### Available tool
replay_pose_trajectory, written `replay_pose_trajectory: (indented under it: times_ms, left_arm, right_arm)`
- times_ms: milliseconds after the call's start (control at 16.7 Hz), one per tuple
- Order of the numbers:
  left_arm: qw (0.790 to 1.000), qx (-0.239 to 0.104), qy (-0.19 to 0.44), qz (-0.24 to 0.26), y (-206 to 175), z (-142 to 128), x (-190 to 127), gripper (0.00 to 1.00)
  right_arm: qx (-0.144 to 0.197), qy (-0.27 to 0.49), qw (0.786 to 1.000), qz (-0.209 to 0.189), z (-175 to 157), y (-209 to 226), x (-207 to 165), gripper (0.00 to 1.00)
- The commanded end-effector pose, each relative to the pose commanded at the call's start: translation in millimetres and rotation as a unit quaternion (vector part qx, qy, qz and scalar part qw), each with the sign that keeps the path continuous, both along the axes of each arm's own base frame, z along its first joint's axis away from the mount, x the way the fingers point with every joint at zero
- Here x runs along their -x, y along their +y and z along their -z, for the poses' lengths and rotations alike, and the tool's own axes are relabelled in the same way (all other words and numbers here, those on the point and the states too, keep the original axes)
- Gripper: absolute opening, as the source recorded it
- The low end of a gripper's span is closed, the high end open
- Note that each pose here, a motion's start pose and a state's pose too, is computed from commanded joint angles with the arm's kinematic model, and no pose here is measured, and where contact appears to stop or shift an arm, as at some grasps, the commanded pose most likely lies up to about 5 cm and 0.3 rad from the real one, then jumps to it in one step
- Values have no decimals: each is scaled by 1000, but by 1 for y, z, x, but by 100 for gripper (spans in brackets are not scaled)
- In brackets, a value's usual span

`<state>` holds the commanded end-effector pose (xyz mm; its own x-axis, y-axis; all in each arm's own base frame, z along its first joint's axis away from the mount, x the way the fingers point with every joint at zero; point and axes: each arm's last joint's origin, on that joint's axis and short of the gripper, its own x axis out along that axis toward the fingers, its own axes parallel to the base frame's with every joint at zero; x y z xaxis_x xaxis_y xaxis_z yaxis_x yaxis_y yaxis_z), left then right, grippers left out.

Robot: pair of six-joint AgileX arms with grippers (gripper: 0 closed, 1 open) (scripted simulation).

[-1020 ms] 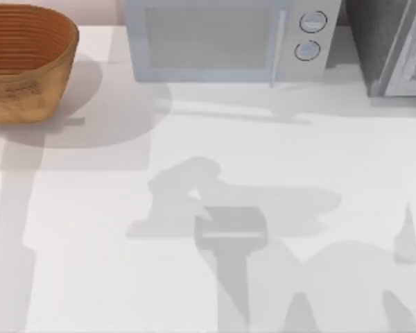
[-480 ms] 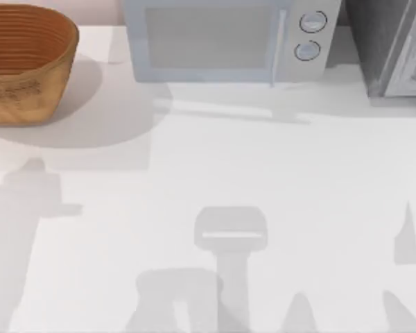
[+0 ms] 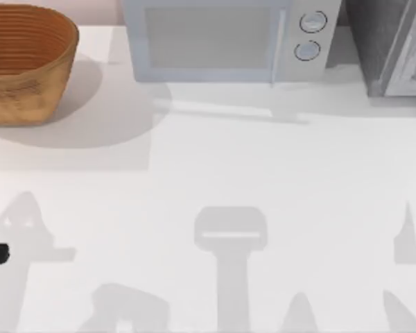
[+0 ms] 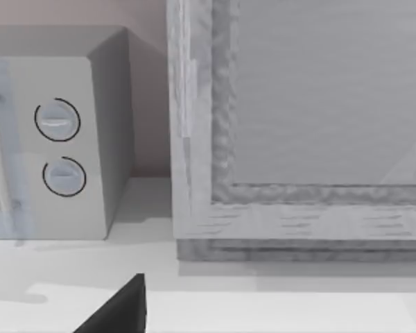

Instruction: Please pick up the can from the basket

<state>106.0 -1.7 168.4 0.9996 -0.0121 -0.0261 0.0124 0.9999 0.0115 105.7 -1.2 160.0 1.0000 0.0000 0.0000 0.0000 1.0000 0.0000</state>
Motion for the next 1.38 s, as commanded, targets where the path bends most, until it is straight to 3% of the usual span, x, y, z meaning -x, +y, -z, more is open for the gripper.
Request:
replay_pose_trajectory:
  times_ms: [720, 1380]
  left_arm:
    - [1000, 7, -16, 4, 0, 2, -1, 0]
    - [982, -1, -67, 179, -13, -81, -52, 0]
  right_arm:
    - [0, 0, 1000, 0, 0, 0, 0, 100]
    - [0, 0, 1000, 0, 0, 0, 0, 100]
